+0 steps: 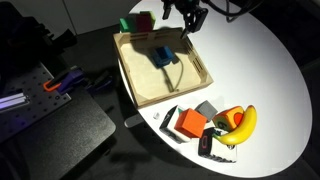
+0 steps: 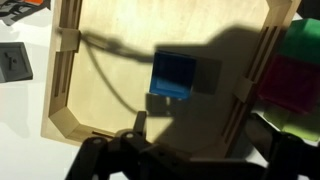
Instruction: Remove the blue block from the box
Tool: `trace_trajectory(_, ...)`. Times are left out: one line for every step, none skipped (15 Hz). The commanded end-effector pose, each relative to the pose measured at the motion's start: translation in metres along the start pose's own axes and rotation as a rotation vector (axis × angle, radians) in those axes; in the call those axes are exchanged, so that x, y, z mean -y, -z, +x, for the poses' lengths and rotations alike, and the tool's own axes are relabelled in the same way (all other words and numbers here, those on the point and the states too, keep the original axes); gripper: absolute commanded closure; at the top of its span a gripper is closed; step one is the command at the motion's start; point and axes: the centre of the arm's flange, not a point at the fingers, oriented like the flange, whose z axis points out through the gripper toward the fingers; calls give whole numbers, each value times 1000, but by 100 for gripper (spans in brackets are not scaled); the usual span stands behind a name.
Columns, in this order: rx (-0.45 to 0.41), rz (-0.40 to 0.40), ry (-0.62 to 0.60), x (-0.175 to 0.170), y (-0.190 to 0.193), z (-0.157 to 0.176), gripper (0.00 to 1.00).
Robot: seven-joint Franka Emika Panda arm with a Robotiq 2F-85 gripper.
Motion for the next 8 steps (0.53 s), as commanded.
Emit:
trace_trajectory(15,-20,-26,2,-20,15,0)
trace_trajectory(22,-22,-29,3,-27,15,0)
trace_trajectory(31,-22,-31,4,-32,15,0)
trace_trajectory(37,-25,-34,5,-37,14,0)
trace_trajectory(44,-26,-37,5,-42,13,0)
trace_trajectory(49,-34,-42,5,-46,12,0)
trace_trajectory(55,-38,-48,4,-49,11,0)
trace_trajectory(60,-44,-54,4,-53,10,0)
